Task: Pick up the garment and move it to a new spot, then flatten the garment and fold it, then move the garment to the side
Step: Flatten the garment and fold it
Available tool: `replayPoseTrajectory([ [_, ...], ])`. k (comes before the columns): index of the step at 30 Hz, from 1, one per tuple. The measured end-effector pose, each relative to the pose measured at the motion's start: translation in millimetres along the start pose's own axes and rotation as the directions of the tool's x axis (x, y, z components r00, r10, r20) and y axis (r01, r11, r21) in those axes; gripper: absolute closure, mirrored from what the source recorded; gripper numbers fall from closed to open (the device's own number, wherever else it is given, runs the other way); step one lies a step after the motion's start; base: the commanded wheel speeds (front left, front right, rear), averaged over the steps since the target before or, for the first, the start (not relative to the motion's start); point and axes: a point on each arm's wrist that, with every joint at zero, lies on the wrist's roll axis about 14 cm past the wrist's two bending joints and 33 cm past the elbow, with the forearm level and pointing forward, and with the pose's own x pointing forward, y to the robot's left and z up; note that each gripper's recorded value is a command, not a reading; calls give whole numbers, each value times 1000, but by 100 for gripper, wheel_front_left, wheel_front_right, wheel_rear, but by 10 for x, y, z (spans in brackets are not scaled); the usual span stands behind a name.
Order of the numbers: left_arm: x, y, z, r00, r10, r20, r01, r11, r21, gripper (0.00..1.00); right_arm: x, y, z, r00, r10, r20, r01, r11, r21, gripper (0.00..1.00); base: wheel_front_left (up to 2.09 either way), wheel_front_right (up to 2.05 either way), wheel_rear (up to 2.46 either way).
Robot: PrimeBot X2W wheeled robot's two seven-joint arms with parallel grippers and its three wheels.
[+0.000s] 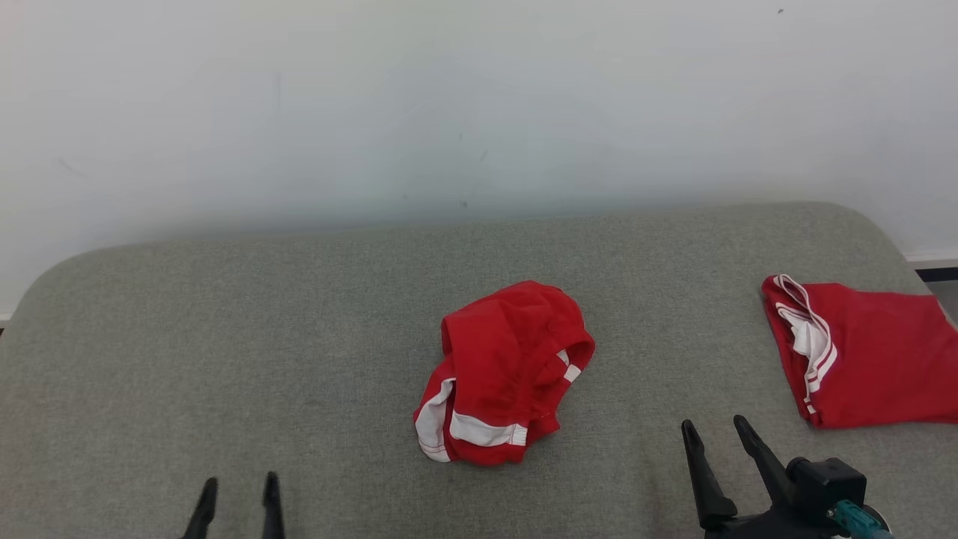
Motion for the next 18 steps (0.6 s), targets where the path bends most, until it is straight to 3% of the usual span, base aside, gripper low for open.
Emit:
replayPoseTrajectory([
  [8,318,-825,10,961,-267,-77,263,963,-61,0,6,8,-9,1000,4,-6,-4,1000,-1,0,0,0,0],
  [14,405,-1514,-109,872,-466,-152,456,885,-95,0,-19,-28,6,1000,-8,-7,8,1000,-4,0,0,0,0],
  [15,405,-1514,-109,872,-466,-152,456,885,-95,0,-19,-28,6,1000,-8,-7,8,1000,-4,0,0,0,0],
  [18,351,-1887,-196,803,-566,-185,551,824,-133,0,-61,-100,1,1000,-29,-10,29,1000,-5,0,0,0,0],
])
